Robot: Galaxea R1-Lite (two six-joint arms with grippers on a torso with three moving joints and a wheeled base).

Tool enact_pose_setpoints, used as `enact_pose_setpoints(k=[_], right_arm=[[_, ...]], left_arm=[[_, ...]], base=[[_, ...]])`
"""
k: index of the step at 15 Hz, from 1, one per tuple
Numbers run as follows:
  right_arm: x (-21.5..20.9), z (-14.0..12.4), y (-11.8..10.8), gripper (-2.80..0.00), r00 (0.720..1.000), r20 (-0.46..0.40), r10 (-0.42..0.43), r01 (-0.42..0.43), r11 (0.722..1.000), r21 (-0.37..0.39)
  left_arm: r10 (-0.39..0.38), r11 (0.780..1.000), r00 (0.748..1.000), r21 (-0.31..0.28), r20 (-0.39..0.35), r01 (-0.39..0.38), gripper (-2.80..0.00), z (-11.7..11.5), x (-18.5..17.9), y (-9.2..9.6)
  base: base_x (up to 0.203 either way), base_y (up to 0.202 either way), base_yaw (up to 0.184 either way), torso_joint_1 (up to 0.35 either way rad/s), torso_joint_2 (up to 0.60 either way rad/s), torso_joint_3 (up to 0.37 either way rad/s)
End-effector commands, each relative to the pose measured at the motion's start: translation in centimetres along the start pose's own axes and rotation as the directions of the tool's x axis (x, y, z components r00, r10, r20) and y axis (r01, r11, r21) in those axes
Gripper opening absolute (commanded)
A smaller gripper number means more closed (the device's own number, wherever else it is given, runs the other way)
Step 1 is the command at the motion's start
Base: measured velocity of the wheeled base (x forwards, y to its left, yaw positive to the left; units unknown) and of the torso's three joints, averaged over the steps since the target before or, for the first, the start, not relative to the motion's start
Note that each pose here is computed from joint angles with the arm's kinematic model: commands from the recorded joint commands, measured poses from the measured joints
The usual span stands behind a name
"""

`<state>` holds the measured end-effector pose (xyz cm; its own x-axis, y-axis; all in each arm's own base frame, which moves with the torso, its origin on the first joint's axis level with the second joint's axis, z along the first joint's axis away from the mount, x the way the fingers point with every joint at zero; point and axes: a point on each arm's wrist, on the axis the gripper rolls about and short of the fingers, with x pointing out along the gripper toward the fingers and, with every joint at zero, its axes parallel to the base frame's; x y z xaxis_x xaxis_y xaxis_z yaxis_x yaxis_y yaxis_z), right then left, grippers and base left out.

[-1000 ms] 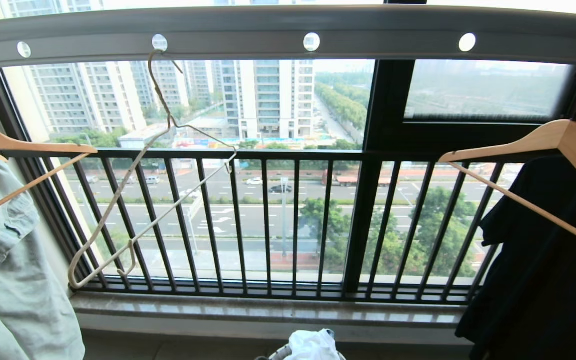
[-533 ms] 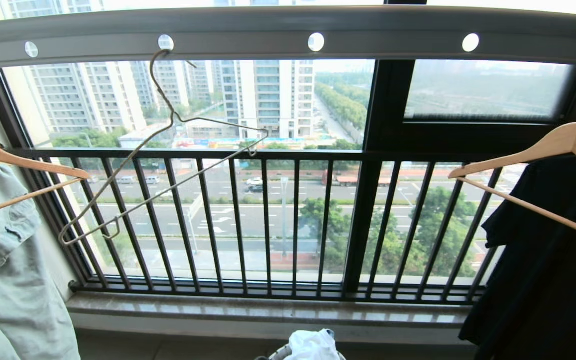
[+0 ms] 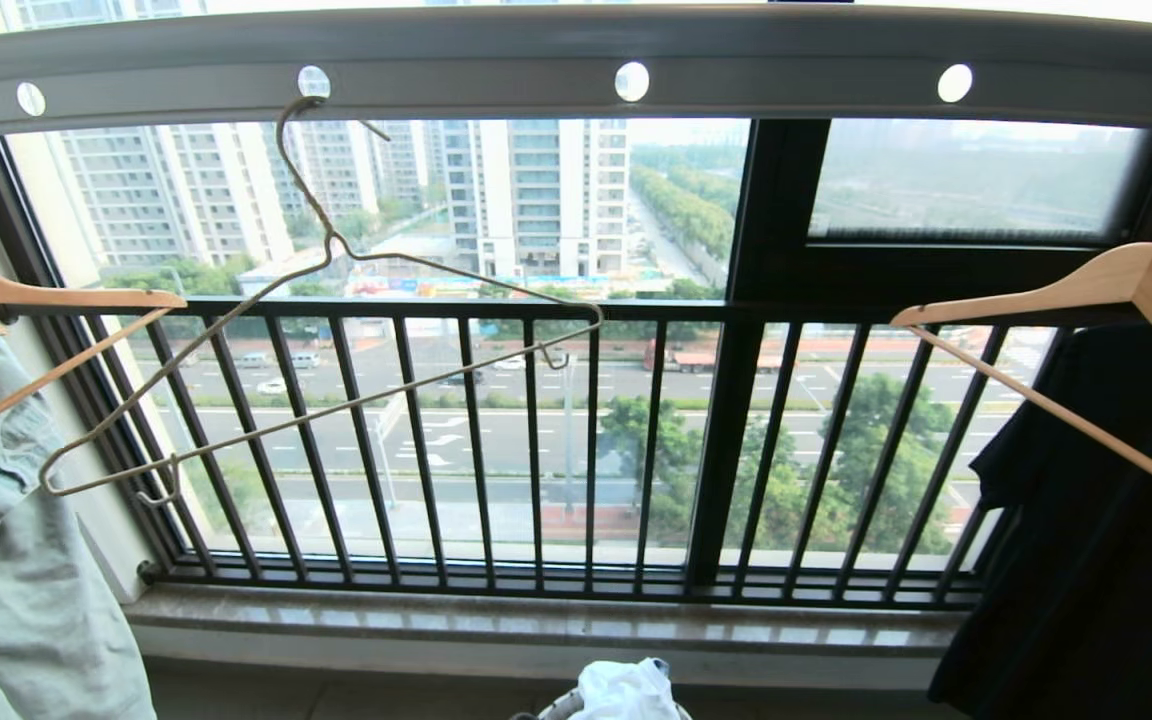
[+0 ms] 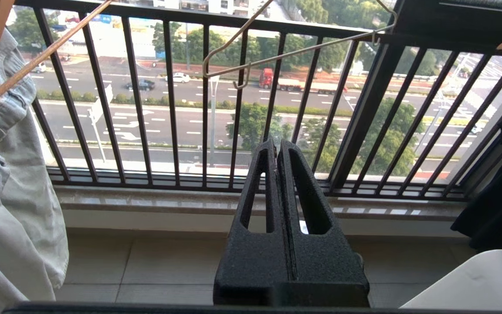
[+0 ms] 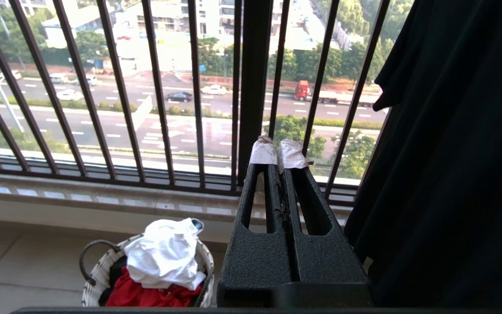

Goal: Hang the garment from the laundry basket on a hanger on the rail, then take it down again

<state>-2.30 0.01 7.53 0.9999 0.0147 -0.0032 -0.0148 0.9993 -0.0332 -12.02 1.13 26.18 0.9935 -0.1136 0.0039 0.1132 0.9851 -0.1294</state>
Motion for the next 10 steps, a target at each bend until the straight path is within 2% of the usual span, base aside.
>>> enact_pose_setpoints(k=[1, 3, 4, 7, 10], right_arm=[[0.0, 0.0, 0.0, -2.80, 1.000, 0.000, 0.002, -0.002, 1.000, -0.001], [0.0, 0.0, 0.0, -2.80, 1.000, 0.000, 0.001, -0.001, 1.000, -0.001], [0.0, 0.0, 0.0, -2.80, 1.000, 0.000, 0.002, -0.002, 1.000, 0.000], [0.0, 0.0, 0.0, -2.80, 1.000, 0.000, 0.002, -0.002, 1.000, -0.001], [0.0, 0.0, 0.0, -2.80, 1.000, 0.000, 0.001, -0.001, 1.000, 0.000]], left_arm=[[0.019, 1.000, 1.000, 0.002, -0.017, -0.019, -2.80, -0.1, 0.0, -0.3], [0.018, 1.000, 1.000, 0.006, -0.008, -0.018, -2.80, -0.5, -0.2, -1.4], [-0.019, 1.000, 1.000, 0.007, -0.013, 0.019, -2.80, -1.1, -0.4, -2.0], [-0.041, 0.999, 0.997, 0.003, -0.067, 0.041, -2.80, -3.9, 0.3, -1.3], [-0.040, 0.997, 0.995, 0.062, -0.091, 0.046, -2.80, -8.5, 1.8, -0.2]], base=[[0.000, 0.000, 0.000, 0.000, 0.00, 0.000], [0.000, 0.000, 0.000, 0.000, 0.00, 0.000], [0.000, 0.000, 0.000, 0.000, 0.00, 0.000], [0.000, 0.000, 0.000, 0.000, 0.00, 0.000], [0.000, 0.000, 0.000, 0.000, 0.00, 0.000]])
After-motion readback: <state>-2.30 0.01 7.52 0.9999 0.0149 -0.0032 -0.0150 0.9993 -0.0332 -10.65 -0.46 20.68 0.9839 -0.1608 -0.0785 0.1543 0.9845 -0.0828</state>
